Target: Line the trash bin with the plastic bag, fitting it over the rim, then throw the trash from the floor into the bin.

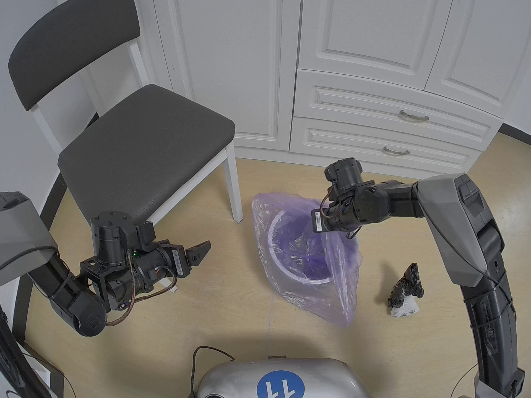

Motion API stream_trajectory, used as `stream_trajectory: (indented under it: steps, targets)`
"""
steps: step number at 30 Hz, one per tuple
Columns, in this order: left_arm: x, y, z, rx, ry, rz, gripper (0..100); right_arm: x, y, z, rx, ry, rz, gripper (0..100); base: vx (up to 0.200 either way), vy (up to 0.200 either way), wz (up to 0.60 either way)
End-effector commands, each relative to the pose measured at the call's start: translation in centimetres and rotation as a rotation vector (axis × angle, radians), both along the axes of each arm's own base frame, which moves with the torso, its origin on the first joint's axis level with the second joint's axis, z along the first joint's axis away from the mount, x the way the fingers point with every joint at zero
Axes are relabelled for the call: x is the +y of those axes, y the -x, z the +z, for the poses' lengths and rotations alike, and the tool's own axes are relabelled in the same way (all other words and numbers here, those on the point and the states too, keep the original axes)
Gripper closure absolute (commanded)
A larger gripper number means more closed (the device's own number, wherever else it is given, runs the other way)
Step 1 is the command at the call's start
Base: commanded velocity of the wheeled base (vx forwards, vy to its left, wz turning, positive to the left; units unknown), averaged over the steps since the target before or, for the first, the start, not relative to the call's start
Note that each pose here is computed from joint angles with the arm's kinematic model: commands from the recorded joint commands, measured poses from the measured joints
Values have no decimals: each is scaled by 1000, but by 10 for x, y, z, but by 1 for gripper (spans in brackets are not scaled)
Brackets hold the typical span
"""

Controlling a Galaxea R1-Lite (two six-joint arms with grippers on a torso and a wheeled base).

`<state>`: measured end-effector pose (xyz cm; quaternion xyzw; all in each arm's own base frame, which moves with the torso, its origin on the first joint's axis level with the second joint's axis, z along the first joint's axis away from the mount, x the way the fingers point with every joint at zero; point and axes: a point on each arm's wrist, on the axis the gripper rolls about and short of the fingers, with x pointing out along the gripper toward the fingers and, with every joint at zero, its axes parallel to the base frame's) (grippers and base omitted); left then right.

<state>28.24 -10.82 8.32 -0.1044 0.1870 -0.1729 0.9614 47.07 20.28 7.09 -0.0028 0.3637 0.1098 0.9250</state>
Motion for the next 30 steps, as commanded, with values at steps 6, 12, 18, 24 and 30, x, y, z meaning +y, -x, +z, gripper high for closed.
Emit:
stream_trajectory:
  steps: [6,12,18,24,30]
  targets:
    - [-1,-1,-3,10,-4,-1,0,-46,-21,11,-76,-20,-92,100,0,0,0]
    - [-1,-1,-4,11,-2,0,0,-72,-41,-4,-151,-47,-148,100,0,0,0]
    - [0,-4,-6,17,-3,5,0,-82,-56,-20,-260,-94,-177,100,0,0,0]
    - [0,-4,-7,18,-5,5,0,-81,-58,-19,-294,-111,-184,100,0,0,0]
    - [0,-5,-8,20,-5,6,0,-84,-57,-10,-307,-92,-181,100,0,0,0]
